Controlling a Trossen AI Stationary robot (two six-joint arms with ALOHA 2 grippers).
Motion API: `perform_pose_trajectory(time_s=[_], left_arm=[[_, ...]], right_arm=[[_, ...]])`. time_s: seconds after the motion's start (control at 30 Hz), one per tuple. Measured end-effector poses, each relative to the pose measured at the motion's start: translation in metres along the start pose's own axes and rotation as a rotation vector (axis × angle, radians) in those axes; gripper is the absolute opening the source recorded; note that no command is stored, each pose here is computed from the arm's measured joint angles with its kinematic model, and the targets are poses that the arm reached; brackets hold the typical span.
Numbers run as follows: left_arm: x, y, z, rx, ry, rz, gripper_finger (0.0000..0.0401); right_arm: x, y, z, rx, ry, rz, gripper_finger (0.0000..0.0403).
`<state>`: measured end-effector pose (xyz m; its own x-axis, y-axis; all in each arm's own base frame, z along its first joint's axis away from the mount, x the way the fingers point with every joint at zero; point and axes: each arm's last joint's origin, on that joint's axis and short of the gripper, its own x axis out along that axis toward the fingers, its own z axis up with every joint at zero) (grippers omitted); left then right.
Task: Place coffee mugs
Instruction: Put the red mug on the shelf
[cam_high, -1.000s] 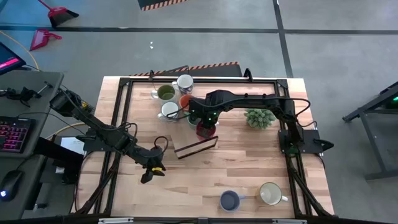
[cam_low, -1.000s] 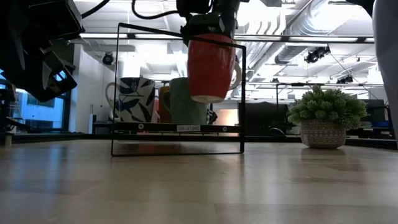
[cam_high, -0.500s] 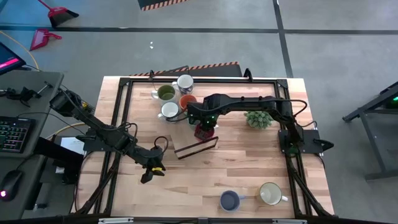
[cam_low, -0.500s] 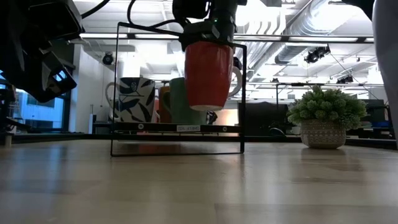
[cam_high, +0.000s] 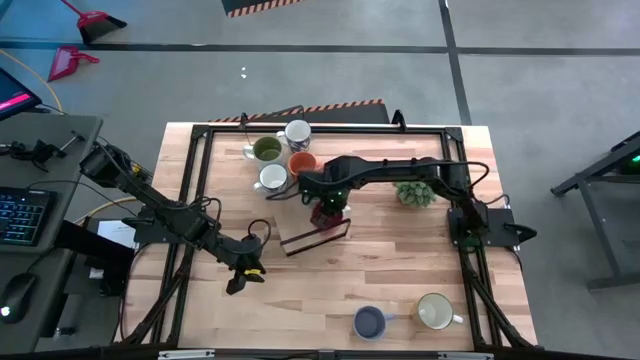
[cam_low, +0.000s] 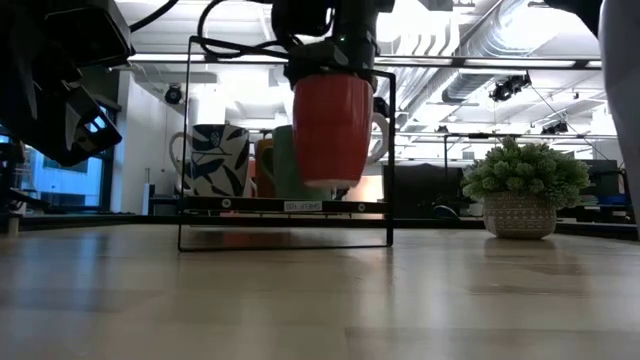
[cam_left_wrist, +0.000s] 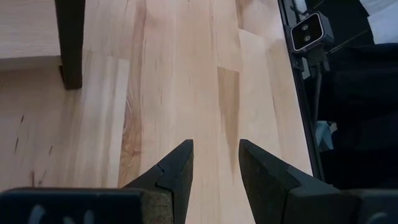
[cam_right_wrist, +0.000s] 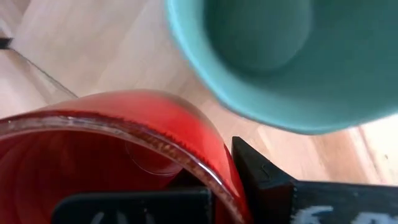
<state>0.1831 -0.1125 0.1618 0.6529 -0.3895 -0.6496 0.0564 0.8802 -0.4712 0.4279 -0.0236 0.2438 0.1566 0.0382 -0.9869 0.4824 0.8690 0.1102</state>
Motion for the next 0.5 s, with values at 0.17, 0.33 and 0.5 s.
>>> perform_pose_trajectory(time_s=[0.17,0.33,0.5], left_arm=[[0.0000,-0.0001,0.0001,-0.001,-0.001,-0.001,0.0117],[0.0000,-0.0001,0.0001,-0.001,-0.001,-0.001,0.0117],[0.0000,-0.0001,0.0001,-0.002,-0.001,-0.001,0.0117]], right_arm=[[0.0065,0.0064,-0.0003,-0.016,0.012,0.012,0.0001],[0.0053,0.0068,0.0011,-0.028,-0.033,-0.029,0.0001],[0.0054,0.0052,0.0016,-0.019,-0.031,-0.031,0.0001]])
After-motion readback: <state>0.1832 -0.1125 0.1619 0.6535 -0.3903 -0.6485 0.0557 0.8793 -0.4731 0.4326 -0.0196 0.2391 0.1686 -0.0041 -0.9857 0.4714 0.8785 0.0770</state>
